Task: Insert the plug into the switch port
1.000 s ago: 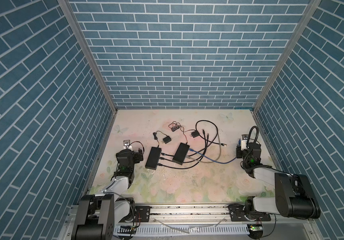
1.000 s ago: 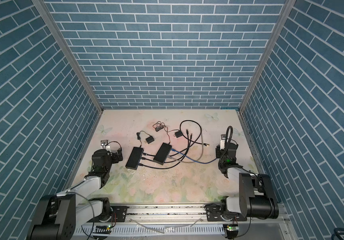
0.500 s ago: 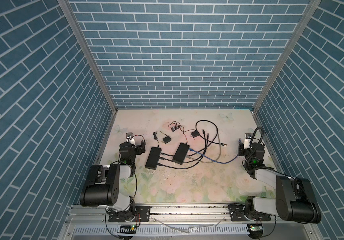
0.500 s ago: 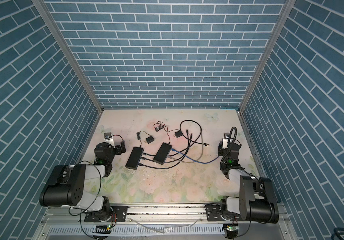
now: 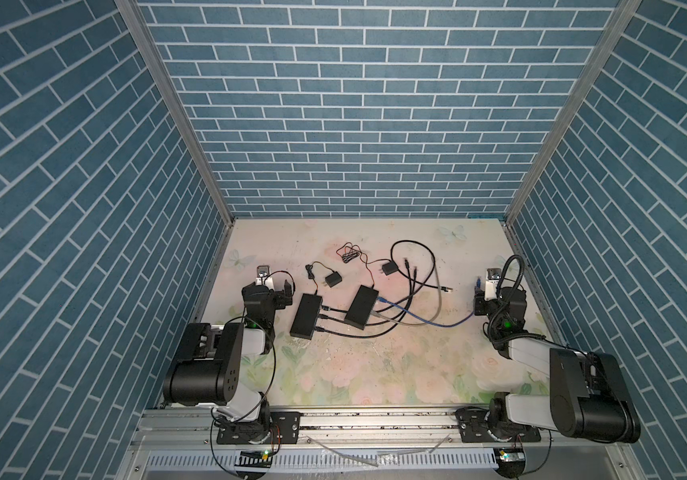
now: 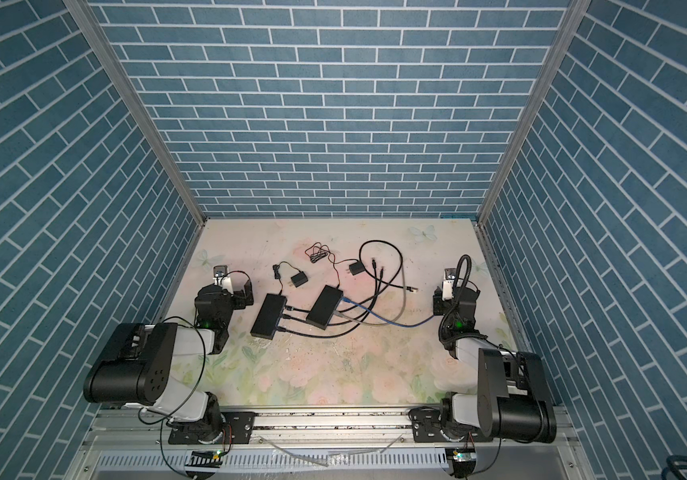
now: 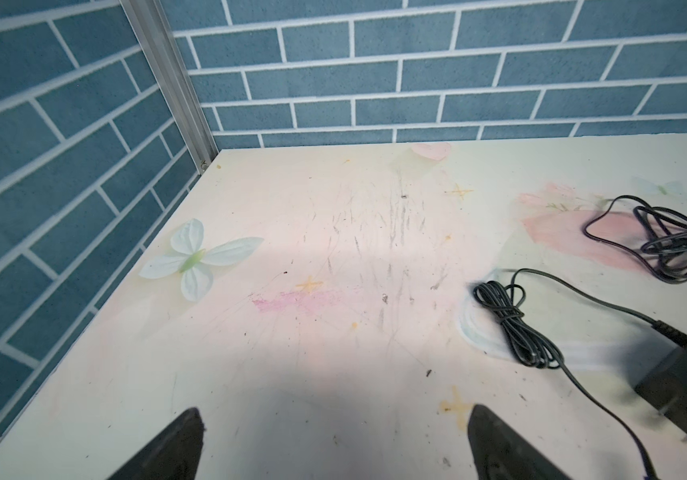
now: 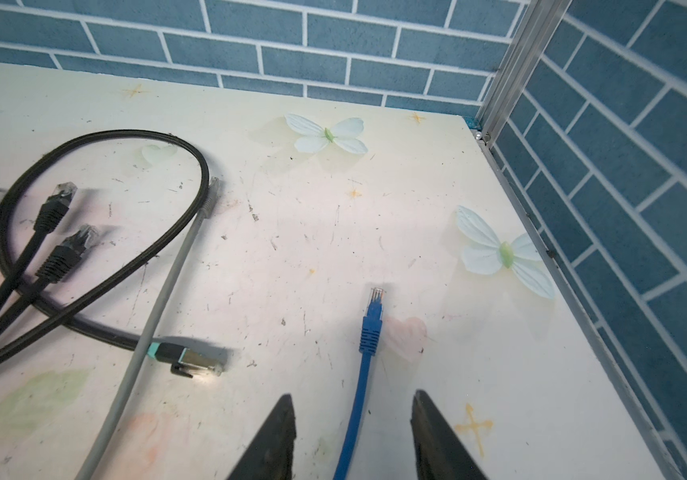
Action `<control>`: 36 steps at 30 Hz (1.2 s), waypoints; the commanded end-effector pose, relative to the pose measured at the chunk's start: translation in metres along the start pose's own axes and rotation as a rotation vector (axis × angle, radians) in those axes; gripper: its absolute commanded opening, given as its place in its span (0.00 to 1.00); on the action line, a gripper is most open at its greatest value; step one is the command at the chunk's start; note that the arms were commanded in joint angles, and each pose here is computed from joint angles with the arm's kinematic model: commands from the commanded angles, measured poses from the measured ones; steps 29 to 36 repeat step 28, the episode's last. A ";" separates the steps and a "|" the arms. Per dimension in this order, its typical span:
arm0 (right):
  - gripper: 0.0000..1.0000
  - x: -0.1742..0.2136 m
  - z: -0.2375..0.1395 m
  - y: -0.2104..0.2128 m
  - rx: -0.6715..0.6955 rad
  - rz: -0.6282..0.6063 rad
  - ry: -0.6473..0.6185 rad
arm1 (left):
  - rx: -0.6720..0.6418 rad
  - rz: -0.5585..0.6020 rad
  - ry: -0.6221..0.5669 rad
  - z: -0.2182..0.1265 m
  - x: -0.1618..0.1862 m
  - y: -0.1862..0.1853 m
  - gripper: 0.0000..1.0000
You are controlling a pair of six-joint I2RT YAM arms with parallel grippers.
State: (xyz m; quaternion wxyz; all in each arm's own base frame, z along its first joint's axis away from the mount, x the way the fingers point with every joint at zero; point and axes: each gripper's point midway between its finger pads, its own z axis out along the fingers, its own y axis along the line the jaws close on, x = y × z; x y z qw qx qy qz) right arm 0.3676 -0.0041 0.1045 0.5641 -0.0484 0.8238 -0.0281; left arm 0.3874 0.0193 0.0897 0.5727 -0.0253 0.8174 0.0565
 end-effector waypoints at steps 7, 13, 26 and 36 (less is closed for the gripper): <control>0.67 0.006 0.022 0.005 -0.028 0.069 -0.037 | -0.014 0.013 -0.013 0.001 -0.006 0.001 1.00; 0.99 0.007 0.033 -0.014 0.047 0.129 0.006 | -0.014 0.013 -0.013 0.001 -0.006 0.001 1.00; 0.99 0.007 0.033 -0.008 0.017 0.113 0.014 | -0.012 0.014 -0.015 0.001 -0.007 0.001 1.00; 0.99 0.007 0.032 -0.012 0.045 0.123 0.013 | -0.013 0.012 -0.015 0.001 -0.007 0.001 1.00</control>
